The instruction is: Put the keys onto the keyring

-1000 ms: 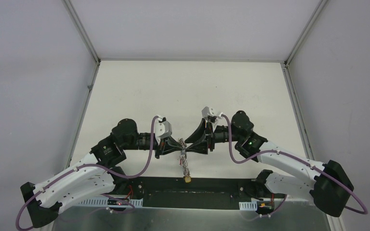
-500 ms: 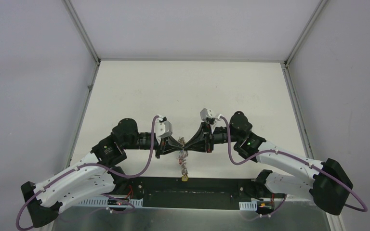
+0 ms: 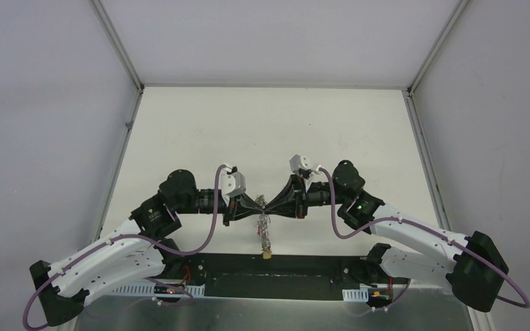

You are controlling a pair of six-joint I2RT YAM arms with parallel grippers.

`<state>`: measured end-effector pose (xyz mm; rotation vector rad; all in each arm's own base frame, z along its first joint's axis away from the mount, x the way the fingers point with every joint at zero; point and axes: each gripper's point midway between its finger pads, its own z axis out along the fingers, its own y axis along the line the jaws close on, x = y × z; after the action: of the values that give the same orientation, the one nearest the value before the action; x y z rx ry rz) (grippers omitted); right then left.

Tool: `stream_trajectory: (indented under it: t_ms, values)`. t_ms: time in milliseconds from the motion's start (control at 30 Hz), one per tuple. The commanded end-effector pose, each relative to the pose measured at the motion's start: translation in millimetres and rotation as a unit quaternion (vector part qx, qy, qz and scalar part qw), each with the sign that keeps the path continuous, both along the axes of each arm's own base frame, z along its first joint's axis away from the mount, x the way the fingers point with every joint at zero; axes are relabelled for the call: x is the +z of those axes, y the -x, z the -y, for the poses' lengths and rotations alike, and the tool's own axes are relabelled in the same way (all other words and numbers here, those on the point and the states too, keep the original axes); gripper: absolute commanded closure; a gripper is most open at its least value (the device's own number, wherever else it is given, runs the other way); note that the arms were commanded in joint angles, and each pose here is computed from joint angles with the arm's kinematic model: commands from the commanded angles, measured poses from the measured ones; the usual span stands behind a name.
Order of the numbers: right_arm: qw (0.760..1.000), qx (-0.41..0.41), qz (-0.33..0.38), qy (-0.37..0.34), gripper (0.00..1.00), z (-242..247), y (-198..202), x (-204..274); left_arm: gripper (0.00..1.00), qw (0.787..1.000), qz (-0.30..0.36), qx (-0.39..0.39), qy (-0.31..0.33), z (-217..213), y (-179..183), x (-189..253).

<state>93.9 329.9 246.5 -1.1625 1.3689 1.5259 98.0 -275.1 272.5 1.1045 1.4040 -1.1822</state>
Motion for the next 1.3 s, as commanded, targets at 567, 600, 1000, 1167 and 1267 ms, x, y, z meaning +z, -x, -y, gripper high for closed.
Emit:
stream_trajectory:
  t_ms: [567,600,1000,1167,1267]
  values:
    - [0.998,0.011,0.054,-0.034,0.58,1.5,4.2,28.2,1.0,0.997,0.052,-0.018,0.058,1.5,6.9,46.6]
    - [0.998,0.011,0.052,-0.031,0.61,1.0,3.6,26.0,1.0,0.997,0.052,-0.018,0.058,1.5,7.1,46.5]
    - [0.999,0.011,0.042,-0.025,0.82,-3.2,1.7,19.8,1.0,0.997,0.052,-0.019,0.058,1.9,7.0,47.1]
    - [0.999,0.007,0.042,-0.03,1.0,-4.1,0.4,22.2,1.0,0.997,0.047,-0.019,0.055,2.4,6.9,43.8]
    - [0.999,0.005,0.043,-0.032,1.0,-2.9,0.8,23.5,1.0,0.997,0.045,-0.018,0.054,2.4,6.5,42.1]
